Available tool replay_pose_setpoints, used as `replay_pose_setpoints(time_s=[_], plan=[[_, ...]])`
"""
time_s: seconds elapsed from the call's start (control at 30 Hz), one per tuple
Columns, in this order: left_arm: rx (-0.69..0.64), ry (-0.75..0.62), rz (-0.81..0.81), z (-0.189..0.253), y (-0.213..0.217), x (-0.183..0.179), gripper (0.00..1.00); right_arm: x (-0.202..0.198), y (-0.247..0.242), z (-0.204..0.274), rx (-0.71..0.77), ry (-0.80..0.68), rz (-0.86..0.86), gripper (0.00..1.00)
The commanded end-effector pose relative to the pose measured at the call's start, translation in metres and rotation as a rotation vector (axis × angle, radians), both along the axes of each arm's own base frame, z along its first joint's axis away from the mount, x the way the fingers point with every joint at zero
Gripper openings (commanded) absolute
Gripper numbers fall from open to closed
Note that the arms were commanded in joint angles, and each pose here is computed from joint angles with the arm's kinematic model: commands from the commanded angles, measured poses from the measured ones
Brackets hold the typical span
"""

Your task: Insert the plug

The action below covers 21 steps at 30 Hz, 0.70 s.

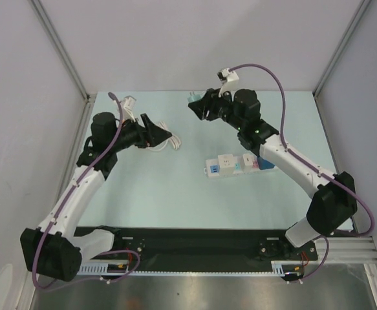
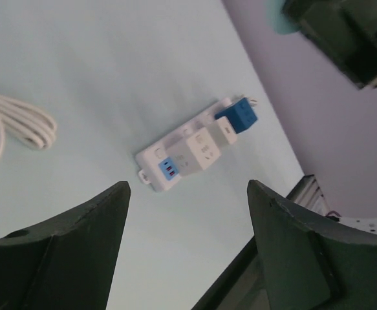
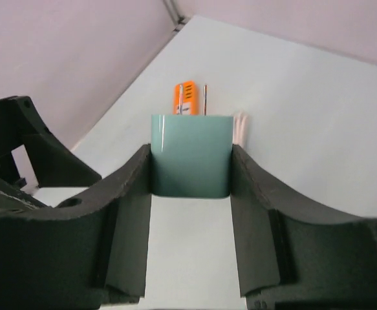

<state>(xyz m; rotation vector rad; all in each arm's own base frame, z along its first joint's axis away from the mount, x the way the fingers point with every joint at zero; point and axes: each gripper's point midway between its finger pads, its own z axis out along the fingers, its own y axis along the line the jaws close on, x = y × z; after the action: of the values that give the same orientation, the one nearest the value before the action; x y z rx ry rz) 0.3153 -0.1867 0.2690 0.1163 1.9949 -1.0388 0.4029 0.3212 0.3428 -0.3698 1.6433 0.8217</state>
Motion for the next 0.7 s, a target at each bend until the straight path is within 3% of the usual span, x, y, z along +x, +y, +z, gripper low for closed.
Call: replay_pose_setpoints(time_s=[0.0,0.23,0.67], plan=[[-0.130,-0.135,-0.084,0.047,-0.013,-0.017,0.79,-0.045,0.033,0.011,0.190,0.079,0.116,0.00],[-0.228,-0.158,-0.117,0.074,-0.023,-0.036,0.80,-0.083,0.044,0.000,0.118,0.017,0.066,0.00],[-0.132,-0.043,-0.035,0.038,-0.023,-0.026,0.73,-0.114,0.055,0.002,0.066,-0.083,0.061,0.00]])
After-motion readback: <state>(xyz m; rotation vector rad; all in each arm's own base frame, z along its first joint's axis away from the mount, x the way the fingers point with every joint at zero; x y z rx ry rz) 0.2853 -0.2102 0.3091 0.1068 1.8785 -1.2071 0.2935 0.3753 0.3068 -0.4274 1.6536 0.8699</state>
